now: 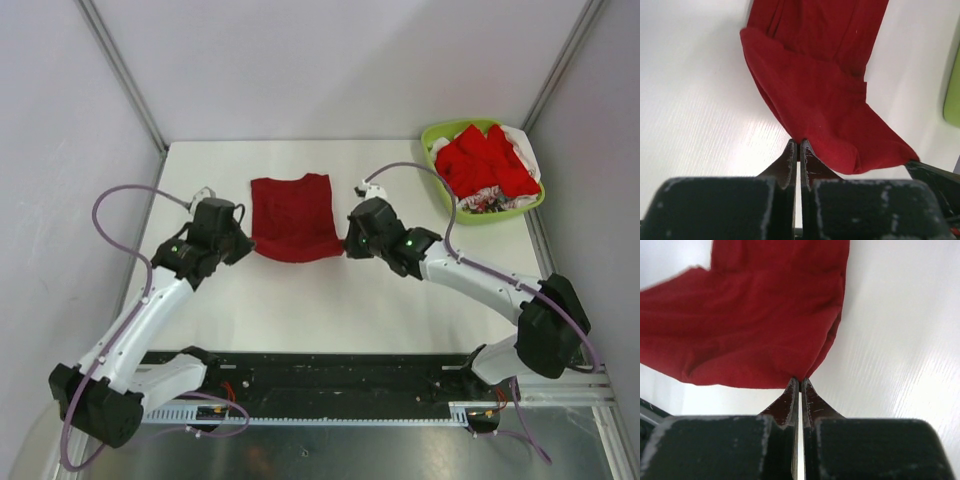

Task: Fold and stack the t-shirts
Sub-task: Fold the long partially folded tshirt into a neat square

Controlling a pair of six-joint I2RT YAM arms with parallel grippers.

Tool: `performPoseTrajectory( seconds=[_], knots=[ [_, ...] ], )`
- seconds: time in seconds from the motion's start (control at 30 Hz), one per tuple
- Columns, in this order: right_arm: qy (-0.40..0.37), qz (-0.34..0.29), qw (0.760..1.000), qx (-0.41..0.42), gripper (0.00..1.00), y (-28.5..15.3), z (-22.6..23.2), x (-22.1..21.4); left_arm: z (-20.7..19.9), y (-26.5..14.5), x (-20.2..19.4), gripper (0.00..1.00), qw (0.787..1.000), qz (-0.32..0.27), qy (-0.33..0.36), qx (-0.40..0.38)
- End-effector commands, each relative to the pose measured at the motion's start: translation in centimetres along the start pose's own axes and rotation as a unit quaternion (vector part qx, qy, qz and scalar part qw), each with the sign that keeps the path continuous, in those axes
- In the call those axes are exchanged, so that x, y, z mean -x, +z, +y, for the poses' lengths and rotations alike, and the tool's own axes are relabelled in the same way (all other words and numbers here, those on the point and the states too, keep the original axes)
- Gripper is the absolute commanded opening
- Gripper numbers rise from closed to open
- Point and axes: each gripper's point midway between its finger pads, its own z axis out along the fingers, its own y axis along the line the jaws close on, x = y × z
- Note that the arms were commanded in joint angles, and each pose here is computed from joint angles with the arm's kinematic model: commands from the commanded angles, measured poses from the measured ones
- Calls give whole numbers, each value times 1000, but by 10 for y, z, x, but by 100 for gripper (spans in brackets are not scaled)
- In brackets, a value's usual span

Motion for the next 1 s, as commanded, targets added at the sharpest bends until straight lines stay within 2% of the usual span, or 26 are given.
performPoseTrajectory(
  seconds=[0.0, 0.3, 0.77, 0.97],
  knots=[
    [4, -73, 997, 5, 0, -6, 5, 63, -11, 8, 30, 0, 999, -27, 14, 13],
    [15, -130, 991, 24, 0, 36, 3, 137, -39, 66, 71, 0, 1000, -16, -4, -3],
    [3, -175, 984, 15, 0, 130, -7, 212, -68, 155, 139, 0, 999, -25, -29, -3],
    [-5, -184, 983, 11, 0, 177, -19, 224, -68, 195, 159, 0, 999, -32, -38, -2]
  ],
)
